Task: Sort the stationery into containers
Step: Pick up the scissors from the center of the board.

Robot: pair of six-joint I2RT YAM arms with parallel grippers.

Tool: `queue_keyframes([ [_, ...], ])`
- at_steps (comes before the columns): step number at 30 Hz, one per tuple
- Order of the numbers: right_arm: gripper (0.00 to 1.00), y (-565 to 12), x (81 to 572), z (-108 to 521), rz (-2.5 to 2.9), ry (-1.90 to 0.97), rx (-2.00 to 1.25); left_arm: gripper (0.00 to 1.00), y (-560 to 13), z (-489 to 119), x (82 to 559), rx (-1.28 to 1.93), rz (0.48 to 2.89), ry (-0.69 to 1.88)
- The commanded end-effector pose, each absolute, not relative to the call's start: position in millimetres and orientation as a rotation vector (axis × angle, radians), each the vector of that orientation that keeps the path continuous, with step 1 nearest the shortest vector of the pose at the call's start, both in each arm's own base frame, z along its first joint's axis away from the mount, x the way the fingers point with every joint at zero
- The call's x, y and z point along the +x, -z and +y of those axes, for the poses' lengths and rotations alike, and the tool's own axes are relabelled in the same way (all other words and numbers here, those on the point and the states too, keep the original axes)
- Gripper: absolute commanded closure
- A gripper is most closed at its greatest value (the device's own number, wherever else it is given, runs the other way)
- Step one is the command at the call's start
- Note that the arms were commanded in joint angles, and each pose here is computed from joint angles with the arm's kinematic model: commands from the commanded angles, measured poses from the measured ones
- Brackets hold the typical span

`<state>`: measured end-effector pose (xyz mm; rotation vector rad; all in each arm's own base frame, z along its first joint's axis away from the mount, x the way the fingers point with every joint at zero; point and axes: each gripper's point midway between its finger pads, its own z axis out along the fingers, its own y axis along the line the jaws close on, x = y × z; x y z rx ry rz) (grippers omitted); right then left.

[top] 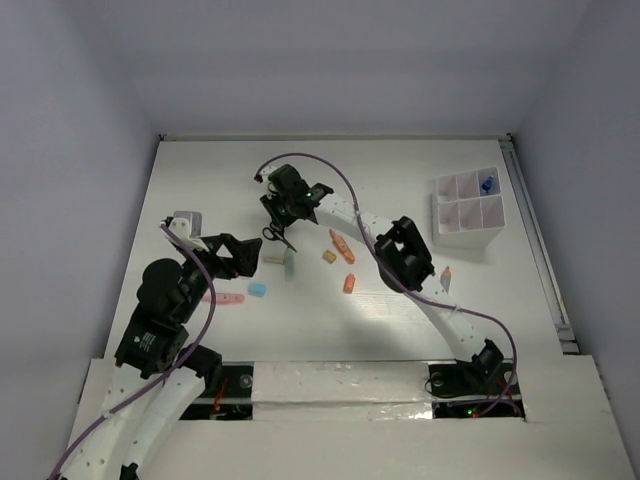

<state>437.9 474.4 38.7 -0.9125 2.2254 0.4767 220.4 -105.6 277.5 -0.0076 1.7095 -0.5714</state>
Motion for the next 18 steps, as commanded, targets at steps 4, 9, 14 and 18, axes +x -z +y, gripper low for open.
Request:
queue_keyframes([
  [4, 0.77, -21.3, 438.5, 466.4, 2.206, -0.351, -0.977, 0.02, -292.0, -106.3, 224.0, -0.007, 1.659, 0.586],
  [9, 1.00, -16.8, 455.0, 453.3, 2.152, -0.211, -0.976, 0.02, -291.6, -105.9, 224.2, -0.010, 1.661, 0.584],
  [14, 1.00, -34.6, 469.5, 453.4, 2.074, -0.214, -0.914, 0.02, -290.7, -105.3, 225.5, -0.012, 1.662, 0.583],
  [18, 1.00, -103.2, 491.3, 462.0, 1.945, -0.320, -0.742, 0.02, -289.6, -104.1, 226.9, -0.015, 1.666, 0.578],
])
